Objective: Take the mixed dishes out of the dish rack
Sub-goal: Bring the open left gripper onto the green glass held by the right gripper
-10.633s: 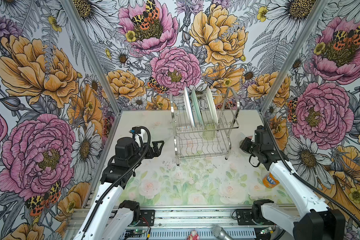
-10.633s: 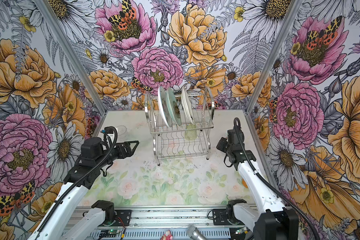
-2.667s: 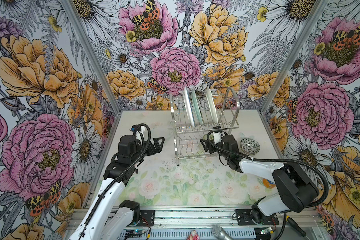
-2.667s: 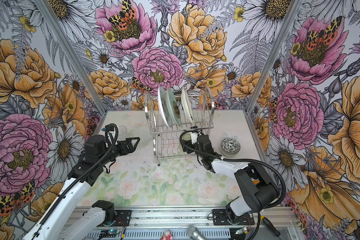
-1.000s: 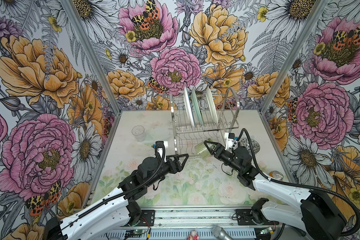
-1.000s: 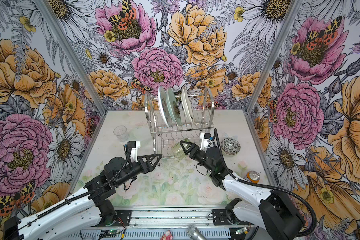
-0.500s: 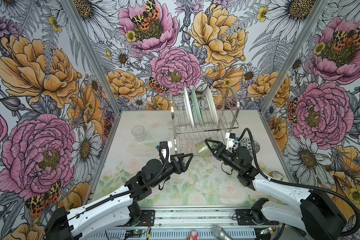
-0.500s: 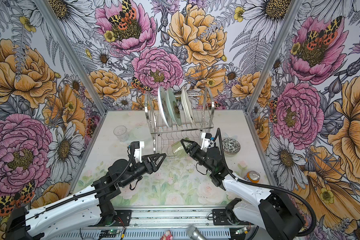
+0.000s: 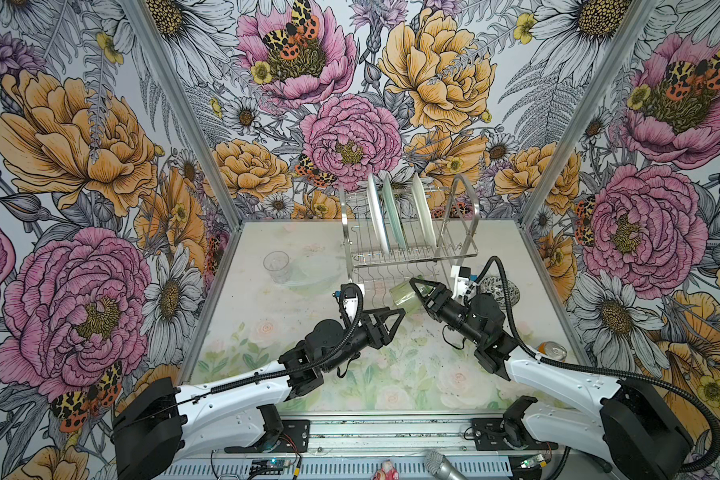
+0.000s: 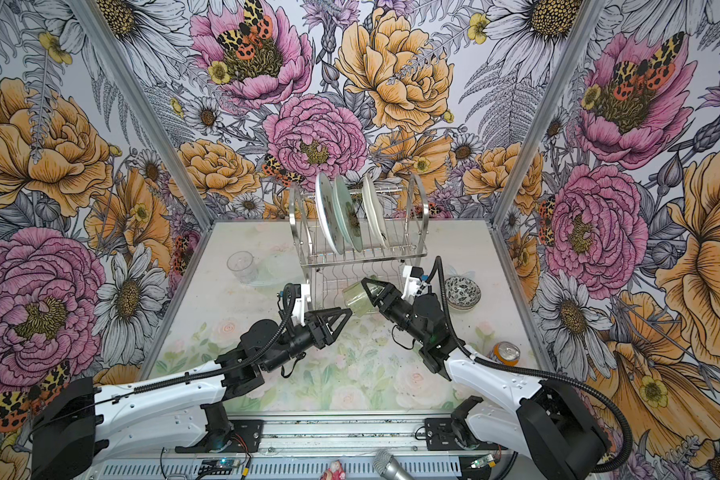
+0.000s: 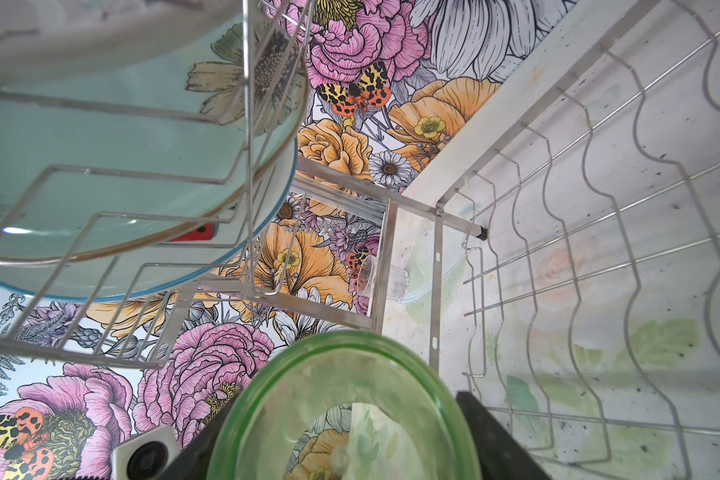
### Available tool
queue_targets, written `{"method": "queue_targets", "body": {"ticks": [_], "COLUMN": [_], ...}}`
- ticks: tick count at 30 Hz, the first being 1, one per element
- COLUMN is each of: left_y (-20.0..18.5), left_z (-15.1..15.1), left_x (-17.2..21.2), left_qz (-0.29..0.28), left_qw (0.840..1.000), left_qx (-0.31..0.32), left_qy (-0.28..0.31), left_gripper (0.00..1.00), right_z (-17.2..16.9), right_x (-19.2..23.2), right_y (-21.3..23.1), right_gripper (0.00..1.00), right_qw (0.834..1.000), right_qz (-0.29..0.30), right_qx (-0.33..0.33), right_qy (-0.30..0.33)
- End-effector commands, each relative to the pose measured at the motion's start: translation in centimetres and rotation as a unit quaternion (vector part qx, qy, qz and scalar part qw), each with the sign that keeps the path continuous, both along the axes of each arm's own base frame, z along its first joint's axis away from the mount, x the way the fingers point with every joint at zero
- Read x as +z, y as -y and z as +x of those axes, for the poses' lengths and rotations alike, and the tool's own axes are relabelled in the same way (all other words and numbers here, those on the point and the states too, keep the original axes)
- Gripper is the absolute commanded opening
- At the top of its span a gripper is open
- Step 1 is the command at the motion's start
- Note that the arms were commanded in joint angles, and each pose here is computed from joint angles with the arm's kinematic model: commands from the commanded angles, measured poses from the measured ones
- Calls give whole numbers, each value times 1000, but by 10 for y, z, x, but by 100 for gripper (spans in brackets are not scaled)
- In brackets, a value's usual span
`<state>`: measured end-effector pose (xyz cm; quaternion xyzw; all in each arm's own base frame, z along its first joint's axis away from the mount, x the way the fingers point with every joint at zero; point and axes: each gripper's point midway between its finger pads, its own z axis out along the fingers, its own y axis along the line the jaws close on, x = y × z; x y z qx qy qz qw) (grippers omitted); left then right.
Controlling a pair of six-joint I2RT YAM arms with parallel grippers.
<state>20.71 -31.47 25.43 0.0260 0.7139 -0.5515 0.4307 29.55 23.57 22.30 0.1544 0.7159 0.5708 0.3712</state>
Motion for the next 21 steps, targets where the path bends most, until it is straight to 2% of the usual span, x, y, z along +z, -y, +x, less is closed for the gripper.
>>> {"method": "queue_targets", "body": {"ticks": [1, 10, 21], "left_y": [12, 31, 34], "left_z": [-5, 3, 11], "left_x": [21, 14, 16], "left_qz": [-39, -45, -32], "left_qw": [999, 998, 999], "left_qx": [-22, -29, -16], "left_qy": [20, 21, 32], "left_gripper": [69, 63, 52], "right_z": [-2, -5, -10], "right_x": [12, 10, 15], "right_y": [-6, -11, -12], "right_gripper": [40, 40, 40], "right_qw": [1000, 999, 999], "right_qz": [15, 22, 23], "right_qx": [11, 30, 41], "right_qy": [11, 2, 9]}}
